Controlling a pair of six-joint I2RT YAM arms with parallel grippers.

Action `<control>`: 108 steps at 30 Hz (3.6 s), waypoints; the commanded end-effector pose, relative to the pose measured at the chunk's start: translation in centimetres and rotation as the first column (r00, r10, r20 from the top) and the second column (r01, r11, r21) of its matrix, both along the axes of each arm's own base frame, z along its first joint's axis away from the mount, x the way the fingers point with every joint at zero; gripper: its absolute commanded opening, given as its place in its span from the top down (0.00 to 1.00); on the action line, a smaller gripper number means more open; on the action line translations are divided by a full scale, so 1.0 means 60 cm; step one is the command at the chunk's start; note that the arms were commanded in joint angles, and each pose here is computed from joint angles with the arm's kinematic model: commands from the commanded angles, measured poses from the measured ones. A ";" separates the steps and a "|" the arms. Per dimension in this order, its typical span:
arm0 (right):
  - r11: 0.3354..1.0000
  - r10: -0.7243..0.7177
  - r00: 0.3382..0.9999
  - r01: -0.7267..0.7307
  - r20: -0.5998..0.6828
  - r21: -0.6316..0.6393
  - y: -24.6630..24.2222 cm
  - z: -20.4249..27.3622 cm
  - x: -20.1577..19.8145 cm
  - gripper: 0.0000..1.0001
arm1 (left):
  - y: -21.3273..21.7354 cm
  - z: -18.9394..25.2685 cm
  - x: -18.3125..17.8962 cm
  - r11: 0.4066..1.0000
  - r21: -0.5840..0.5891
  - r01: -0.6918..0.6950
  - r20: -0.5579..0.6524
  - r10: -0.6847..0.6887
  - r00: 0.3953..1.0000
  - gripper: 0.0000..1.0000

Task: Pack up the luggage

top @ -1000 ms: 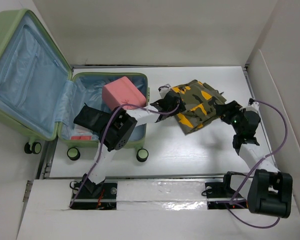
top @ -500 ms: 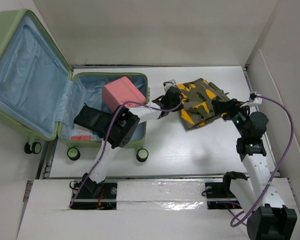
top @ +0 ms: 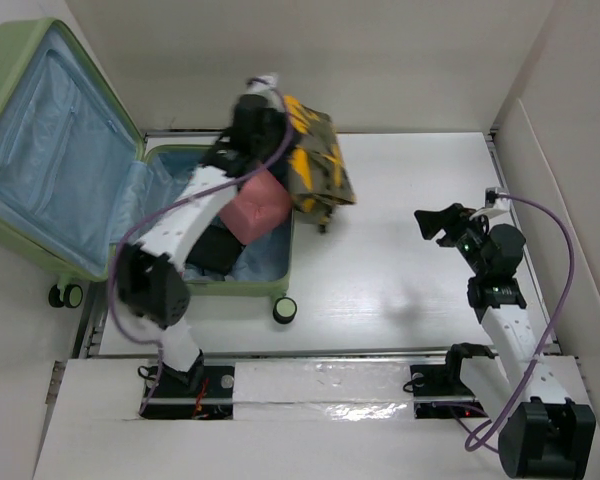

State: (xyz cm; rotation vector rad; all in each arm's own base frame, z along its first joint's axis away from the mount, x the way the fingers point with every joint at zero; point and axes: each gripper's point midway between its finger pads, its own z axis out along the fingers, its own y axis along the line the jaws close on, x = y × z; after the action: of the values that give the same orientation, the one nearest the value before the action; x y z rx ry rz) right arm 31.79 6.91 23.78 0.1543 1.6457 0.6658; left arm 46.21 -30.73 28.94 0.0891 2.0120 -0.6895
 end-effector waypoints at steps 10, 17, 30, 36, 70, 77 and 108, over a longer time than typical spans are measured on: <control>0.998 0.068 0.994 -0.067 0.085 -0.018 0.016 0.011 -0.008 0.26 | 0.529 -0.087 -0.115 0.817 -0.183 -0.547 -0.073 0.543 0.836 1.00; 0.995 0.094 0.992 -0.092 0.081 -0.023 0.022 0.009 -0.010 0.25 | 0.594 -0.172 -0.151 0.723 -0.140 -0.677 -0.199 0.649 0.735 1.00; 0.995 0.102 0.991 -0.100 0.090 -0.027 0.024 0.017 -0.016 0.25 | 0.568 -0.188 -0.265 0.712 -0.113 -0.694 -0.204 0.667 0.717 1.00; 0.993 0.114 0.990 -0.112 0.088 -0.028 0.027 0.017 -0.016 0.25 | 0.559 -0.218 -0.277 0.724 -0.095 -0.683 -0.244 0.648 0.722 1.00; 0.965 0.257 0.964 -0.252 0.069 -0.077 0.074 0.016 -0.024 0.61 | 0.843 0.046 -0.530 -0.528 0.175 -0.831 0.363 0.819 -0.444 0.29; 0.952 0.299 0.951 -0.291 0.080 -0.093 0.095 0.024 -0.032 0.61 | 0.868 0.051 -0.489 -0.548 0.210 -0.809 0.405 0.802 -0.439 0.37; 0.963 0.237 0.971 -0.235 -0.004 -0.133 0.099 -0.019 -0.003 0.60 | 0.552 0.051 -0.330 0.100 0.469 -0.877 0.594 0.699 0.397 1.00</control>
State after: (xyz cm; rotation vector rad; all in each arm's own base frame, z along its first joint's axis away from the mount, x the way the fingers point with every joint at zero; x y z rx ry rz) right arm 30.54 12.80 20.24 -0.1216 1.7747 0.7683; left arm 23.60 8.63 32.72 -0.6650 1.5575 1.1029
